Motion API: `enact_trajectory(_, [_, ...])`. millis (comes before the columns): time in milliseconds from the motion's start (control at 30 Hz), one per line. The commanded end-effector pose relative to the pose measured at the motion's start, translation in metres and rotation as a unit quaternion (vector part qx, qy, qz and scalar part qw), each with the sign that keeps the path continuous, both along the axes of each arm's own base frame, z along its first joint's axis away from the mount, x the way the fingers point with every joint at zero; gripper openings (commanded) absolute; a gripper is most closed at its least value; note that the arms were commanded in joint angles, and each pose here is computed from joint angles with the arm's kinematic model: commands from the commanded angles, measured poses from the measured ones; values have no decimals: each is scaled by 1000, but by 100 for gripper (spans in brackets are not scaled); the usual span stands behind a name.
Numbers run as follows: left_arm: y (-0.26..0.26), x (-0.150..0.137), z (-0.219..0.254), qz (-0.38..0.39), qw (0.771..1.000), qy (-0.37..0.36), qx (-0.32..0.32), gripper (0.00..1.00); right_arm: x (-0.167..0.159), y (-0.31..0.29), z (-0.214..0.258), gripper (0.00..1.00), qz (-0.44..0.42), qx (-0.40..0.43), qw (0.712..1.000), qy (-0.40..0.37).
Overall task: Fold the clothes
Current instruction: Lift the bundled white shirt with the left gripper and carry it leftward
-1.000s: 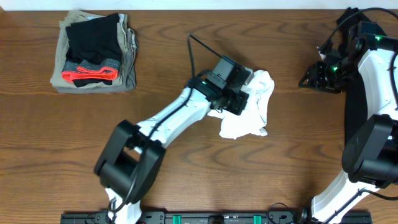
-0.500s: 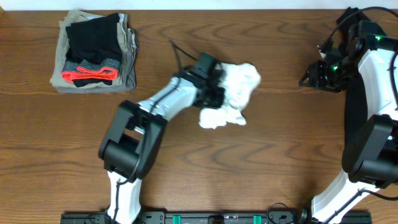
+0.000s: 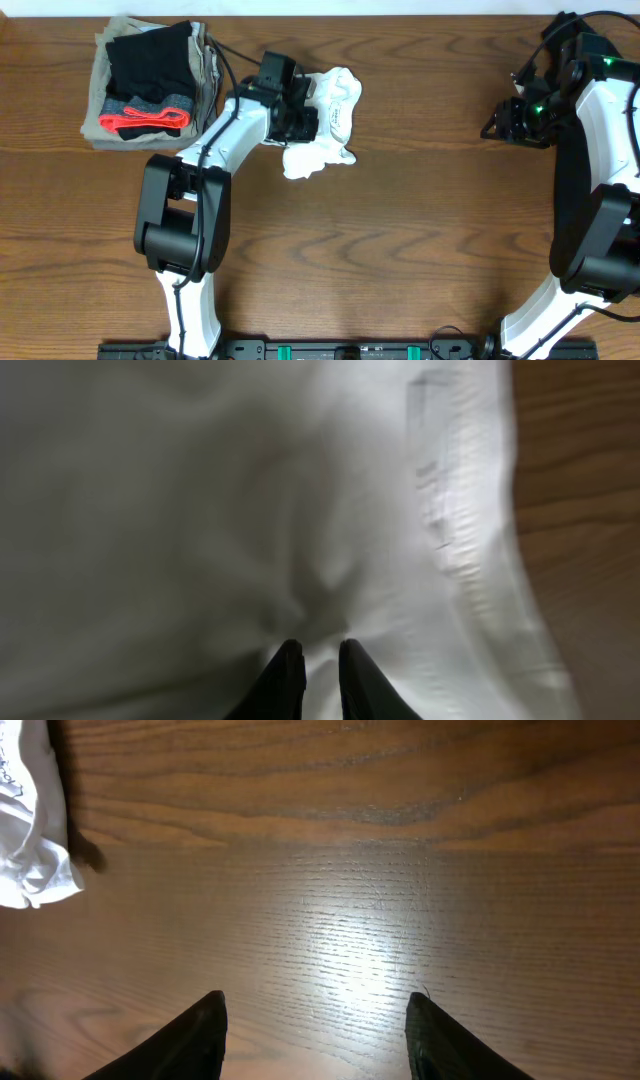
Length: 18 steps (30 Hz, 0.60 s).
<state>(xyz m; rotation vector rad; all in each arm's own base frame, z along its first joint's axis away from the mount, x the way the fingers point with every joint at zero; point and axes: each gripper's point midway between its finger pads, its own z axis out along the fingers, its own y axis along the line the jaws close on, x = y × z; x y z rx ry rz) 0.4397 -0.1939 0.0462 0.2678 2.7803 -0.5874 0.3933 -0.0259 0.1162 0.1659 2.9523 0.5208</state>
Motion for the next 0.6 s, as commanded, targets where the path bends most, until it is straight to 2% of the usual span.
enact_trajectory(0, [-11, 16, 37, -10, 999, -35, 13, 16, 2, -1, 4, 56, 2, -2, 1000, -8])
enact_trajectory(33, [-13, 17, 47, -10, 999, -40, 25, 16, 2, -1, 4, 56, 2, -2, 1000, -8])
enact_trajectory(233, [-22, 29, 86, -1, 984, -111, 140, 46, 3, -1, 5, 59, 2, -2, 1000, -10])
enact_trajectory(267, [-24, 30, 88, 1, 980, -122, 156, 49, 3, -1, 4, 59, 3, -2, 1000, -10])
enact_trajectory(433, [-44, 31, 70, -13, 972, -139, 188, 65, 2, 0, 4, 60, 4, -2, 1000, -9])
enact_trajectory(567, [-61, 33, 37, -26, 970, -136, 201, 69, 1, 0, 4, 60, 4, -1, 1000, -7])
